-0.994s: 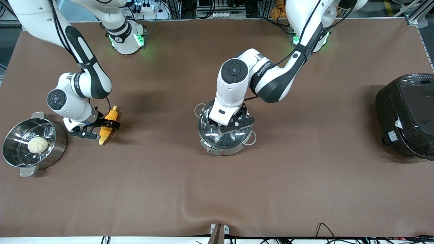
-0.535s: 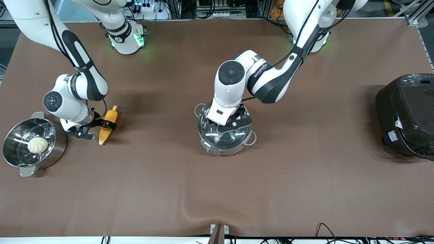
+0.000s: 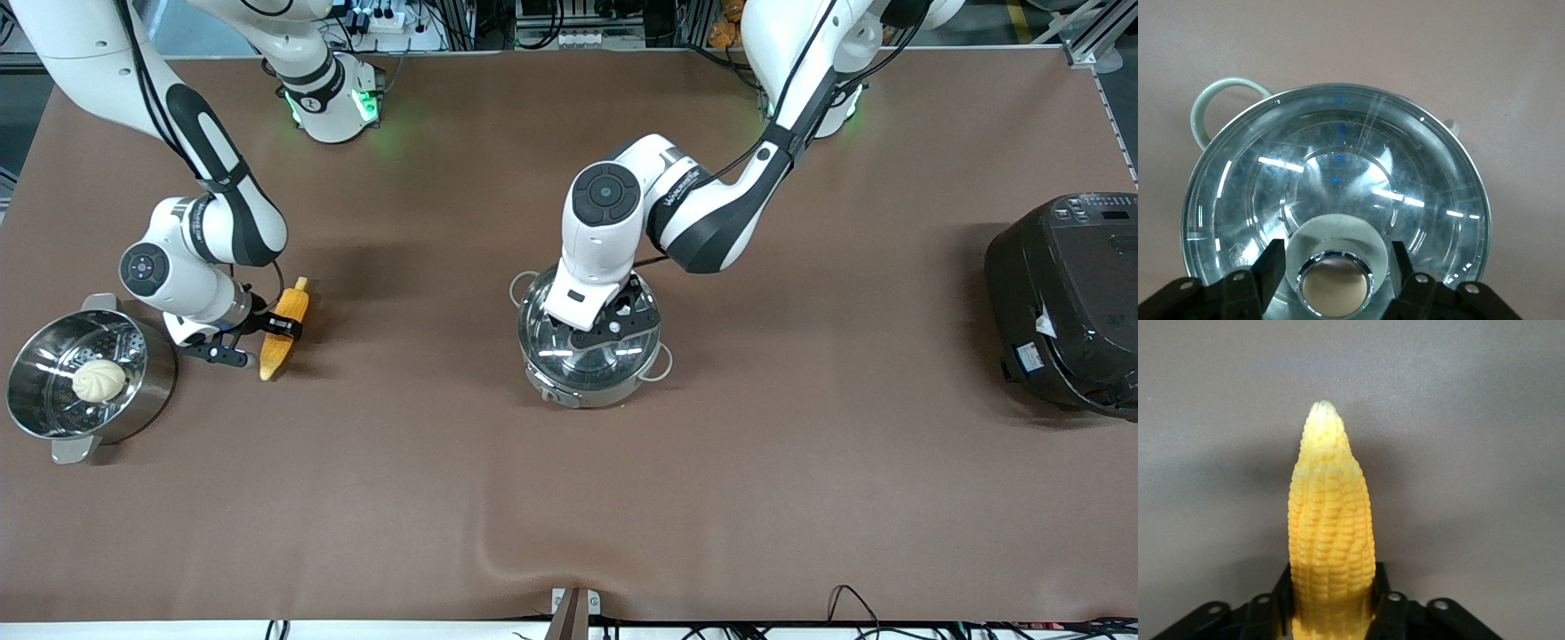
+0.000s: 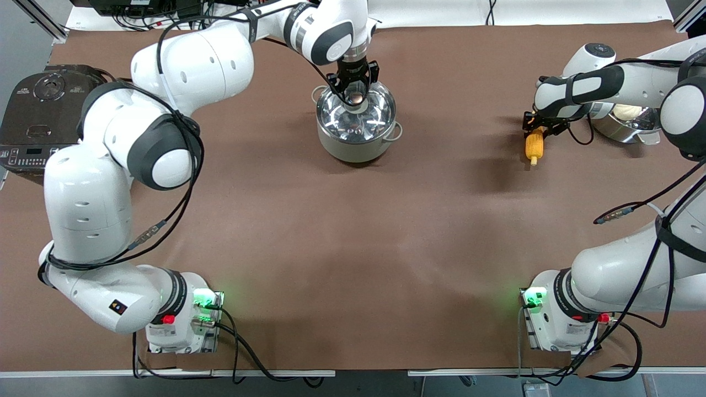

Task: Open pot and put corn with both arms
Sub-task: 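Lift the lid away with the left gripper while the right gripper lifts the corn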

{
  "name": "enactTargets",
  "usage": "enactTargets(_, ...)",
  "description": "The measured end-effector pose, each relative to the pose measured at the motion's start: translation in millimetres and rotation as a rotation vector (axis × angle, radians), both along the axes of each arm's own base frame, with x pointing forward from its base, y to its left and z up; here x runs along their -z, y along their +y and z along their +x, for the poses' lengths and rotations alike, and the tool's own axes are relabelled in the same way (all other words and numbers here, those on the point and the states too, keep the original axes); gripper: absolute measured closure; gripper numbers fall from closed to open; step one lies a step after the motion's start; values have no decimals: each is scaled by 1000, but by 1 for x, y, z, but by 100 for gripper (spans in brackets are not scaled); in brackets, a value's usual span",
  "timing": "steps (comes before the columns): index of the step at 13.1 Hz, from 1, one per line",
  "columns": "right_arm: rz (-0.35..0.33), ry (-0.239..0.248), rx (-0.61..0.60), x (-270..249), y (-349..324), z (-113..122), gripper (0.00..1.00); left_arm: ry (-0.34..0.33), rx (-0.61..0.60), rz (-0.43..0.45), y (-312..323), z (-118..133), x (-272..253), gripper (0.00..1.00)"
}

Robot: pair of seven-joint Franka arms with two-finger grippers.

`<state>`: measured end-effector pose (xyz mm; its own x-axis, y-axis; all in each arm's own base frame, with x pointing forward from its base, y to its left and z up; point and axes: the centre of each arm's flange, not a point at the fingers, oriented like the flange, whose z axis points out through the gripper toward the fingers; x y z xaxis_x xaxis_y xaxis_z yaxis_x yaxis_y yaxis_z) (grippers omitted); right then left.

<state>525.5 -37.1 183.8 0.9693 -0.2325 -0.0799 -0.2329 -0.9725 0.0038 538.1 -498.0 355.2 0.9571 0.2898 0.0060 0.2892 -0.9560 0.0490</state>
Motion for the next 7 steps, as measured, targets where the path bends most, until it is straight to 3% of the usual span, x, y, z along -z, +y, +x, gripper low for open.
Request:
enactTargets(4, 4, 28, -14, -10, 7, 7, 62, 7, 7, 5, -4, -3, 6, 33)
enactTargets(7, -9, 97, 4, -79, 48, 42, 66, 6, 8, 8, -3, -3, 6, 51)
